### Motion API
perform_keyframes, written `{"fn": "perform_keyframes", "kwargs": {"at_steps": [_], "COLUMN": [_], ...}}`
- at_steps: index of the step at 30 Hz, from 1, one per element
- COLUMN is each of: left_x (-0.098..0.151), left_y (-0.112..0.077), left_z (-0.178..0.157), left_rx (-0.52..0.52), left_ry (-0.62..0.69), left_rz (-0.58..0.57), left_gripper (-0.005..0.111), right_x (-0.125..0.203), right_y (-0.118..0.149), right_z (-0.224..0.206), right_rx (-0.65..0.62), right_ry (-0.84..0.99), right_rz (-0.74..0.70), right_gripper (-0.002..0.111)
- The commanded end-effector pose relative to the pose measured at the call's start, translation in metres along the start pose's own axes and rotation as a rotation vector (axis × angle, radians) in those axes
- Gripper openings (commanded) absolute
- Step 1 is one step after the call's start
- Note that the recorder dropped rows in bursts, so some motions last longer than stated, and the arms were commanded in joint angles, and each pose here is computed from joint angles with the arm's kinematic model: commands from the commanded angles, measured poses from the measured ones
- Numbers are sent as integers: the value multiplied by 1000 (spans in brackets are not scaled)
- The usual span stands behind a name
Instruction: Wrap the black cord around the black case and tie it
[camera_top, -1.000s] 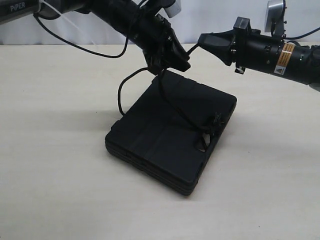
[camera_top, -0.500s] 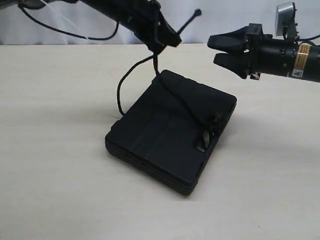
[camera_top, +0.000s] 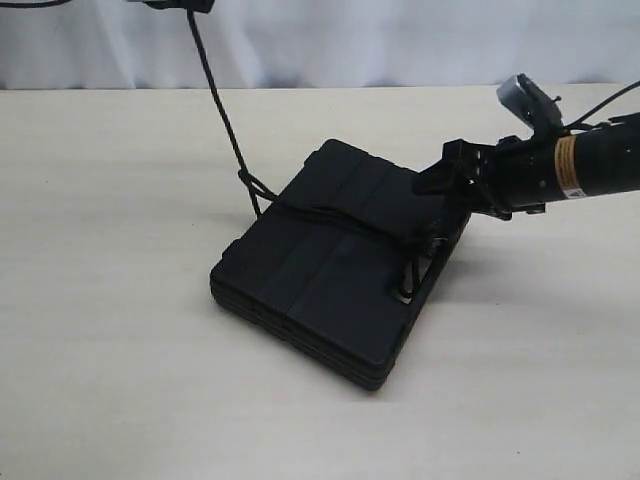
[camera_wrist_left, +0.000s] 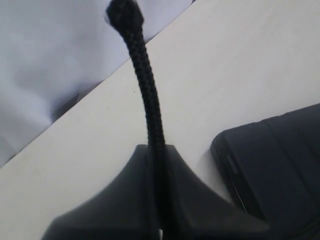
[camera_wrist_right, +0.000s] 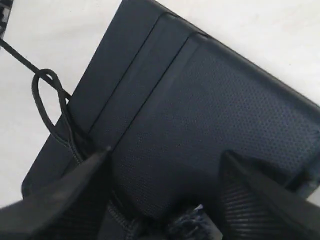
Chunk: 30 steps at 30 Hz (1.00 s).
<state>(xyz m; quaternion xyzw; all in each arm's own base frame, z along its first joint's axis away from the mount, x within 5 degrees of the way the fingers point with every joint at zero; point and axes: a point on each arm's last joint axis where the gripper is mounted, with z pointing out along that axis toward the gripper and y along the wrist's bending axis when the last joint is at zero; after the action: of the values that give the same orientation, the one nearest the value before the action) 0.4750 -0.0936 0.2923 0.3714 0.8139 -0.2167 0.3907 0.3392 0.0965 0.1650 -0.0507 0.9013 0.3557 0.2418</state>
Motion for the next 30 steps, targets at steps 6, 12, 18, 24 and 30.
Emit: {"fn": "perform_keyframes", "kwargs": {"at_steps": [6,12,18,24,30], "left_x": [9,10,13,17,25], "left_y": [14,14,16,18,21], "left_z": [-15,-15,-16,-16,-18], "left_rx": [-18,-21,-44,-70,-118], "left_ry": [24,30,68,107,196], "left_rz": [-47,-61,-67,-111,-156], "left_gripper": [0,0,0,0,0], "right_x": [-20,-30,-35,-33,-10], "right_y": [41,68,81,75,71], "right_z": [-31,-47,-57,-44,-26], "right_rx": [183,550,1030,862,705], "right_ry": [-211,-383,-367,343,486], "right_rz": [-273,-608,-778,-495,-292], "right_gripper": [53,41,35,35,36]}}
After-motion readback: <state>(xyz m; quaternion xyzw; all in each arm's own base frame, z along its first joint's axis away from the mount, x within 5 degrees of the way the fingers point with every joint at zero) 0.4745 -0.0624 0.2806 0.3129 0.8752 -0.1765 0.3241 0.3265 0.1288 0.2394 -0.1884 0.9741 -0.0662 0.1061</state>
